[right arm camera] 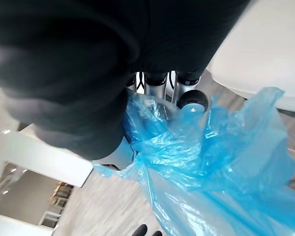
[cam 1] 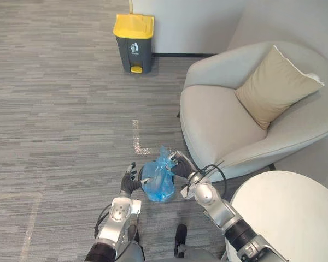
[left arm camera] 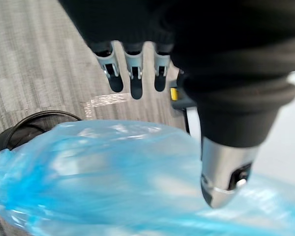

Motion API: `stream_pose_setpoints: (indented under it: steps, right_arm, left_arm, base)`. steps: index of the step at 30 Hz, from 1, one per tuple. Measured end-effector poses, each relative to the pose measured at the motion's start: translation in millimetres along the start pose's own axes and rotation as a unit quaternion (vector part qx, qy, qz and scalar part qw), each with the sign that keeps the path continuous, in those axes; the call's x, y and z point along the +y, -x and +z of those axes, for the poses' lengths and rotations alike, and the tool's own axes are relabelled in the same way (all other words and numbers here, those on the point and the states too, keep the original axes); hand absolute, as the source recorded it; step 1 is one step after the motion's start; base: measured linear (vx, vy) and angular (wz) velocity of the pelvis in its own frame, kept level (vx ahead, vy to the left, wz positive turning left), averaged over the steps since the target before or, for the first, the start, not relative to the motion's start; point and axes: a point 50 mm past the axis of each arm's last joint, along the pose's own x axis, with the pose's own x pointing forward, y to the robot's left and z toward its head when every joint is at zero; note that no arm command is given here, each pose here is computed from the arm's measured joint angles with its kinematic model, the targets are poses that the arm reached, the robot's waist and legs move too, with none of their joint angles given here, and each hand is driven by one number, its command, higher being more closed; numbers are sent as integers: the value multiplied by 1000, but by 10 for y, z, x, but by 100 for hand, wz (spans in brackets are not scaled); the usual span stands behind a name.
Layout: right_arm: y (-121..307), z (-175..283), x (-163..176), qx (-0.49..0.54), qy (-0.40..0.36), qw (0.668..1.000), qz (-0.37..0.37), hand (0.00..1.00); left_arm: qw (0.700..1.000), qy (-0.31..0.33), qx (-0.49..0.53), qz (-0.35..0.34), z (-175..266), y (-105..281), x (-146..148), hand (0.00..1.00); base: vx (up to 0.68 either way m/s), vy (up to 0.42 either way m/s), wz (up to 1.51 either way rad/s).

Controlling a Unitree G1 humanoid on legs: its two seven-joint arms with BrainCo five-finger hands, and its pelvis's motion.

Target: Gather rubbish on tea table into small bin, then transfer packed bag to large trash can.

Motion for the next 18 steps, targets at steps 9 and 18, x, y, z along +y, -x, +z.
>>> stream_pose_setpoints:
  steps: [9, 18]
  right_arm:
    - [82, 188, -133, -64, 26, 996, 60, 100]
    - [43, 435, -262, -128, 29, 988, 78, 100]
  left_arm:
    - [990, -75, -112, -32, 406, 39, 170, 0]
    - [971, -177, -155, -51, 525, 19, 241, 0]
  base:
    - [6, 2, -5]
    - [9, 6, -5]
